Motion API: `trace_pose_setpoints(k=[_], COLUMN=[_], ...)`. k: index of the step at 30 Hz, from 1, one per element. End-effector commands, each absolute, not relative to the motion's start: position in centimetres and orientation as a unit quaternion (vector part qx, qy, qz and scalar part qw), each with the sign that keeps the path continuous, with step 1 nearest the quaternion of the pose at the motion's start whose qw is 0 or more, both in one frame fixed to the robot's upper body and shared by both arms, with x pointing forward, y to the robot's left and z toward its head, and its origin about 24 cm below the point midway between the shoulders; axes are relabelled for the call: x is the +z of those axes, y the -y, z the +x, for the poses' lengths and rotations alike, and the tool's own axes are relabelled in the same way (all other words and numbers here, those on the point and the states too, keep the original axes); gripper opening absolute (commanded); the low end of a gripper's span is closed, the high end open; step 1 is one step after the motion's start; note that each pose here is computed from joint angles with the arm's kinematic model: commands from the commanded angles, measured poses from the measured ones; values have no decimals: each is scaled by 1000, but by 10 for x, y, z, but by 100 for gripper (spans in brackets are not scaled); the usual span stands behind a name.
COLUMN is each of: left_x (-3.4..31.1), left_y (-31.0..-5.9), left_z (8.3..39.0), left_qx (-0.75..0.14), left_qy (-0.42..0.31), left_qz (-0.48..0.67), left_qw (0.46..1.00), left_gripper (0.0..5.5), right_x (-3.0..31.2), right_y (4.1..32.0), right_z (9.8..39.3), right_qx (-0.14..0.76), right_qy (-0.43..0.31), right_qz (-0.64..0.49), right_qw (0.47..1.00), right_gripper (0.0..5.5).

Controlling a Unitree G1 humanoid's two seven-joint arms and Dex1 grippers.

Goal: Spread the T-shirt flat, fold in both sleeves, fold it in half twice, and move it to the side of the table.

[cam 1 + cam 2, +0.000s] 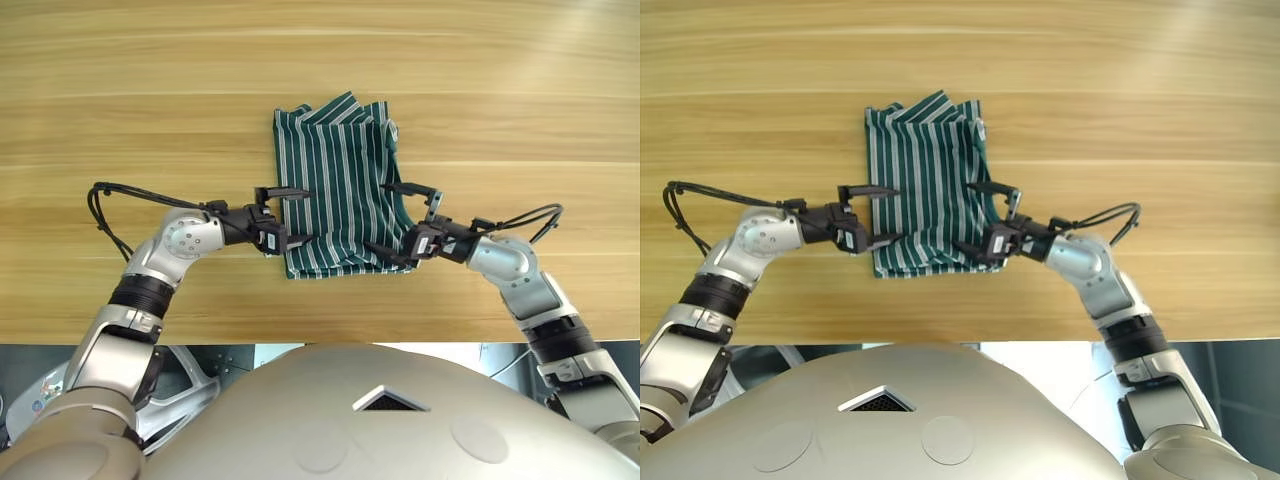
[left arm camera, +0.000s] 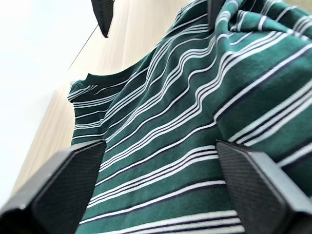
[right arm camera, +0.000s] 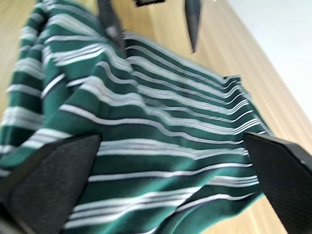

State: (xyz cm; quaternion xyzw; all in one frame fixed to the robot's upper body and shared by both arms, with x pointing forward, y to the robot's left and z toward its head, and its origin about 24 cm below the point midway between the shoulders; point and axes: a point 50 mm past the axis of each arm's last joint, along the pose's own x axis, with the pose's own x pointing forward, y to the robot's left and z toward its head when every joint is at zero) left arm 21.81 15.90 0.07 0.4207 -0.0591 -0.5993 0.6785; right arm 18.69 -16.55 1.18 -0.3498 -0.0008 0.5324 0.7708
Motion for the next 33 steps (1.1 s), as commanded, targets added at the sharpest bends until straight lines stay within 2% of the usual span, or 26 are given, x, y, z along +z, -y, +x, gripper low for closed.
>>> trace_pose_setpoints(k=[1, 6, 10, 16, 23, 29, 33], left_x=[-23, -27, -33, -30, -27, -18, -10], left_y=[-175, -181, -189, -180, -173, -183, -194], left_z=[212, 218, 222, 215, 197, 169, 173], left_qx=[-610, -595, -582, -602, -642, -696, -684], left_qy=[-20, -29, -45, -17, -3, -25, -40], left_qz=[461, 482, 501, 467, 427, 382, 394], left_qw=[644, 642, 639, 648, 637, 608, 612], left_gripper=[418, 418, 418, 418, 418, 418, 418], right_x=[-5, -18, -11, 12, 13, 12, 15], right_y=[187, 210, 218, 205, 195, 193, 195], right_z=[180, 172, 169, 170, 166, 160, 158], right_qx=[544, 542, 549, 576, 603, 617, 621], right_qy=[-62, -114, -109, -42, -37, -41, -41], right_qz=[-373, -378, -365, -313, -307, -299, -296], right_qw=[750, 741, 743, 754, 736, 726, 724], right_gripper=[538, 538, 538, 538, 538, 538, 538])
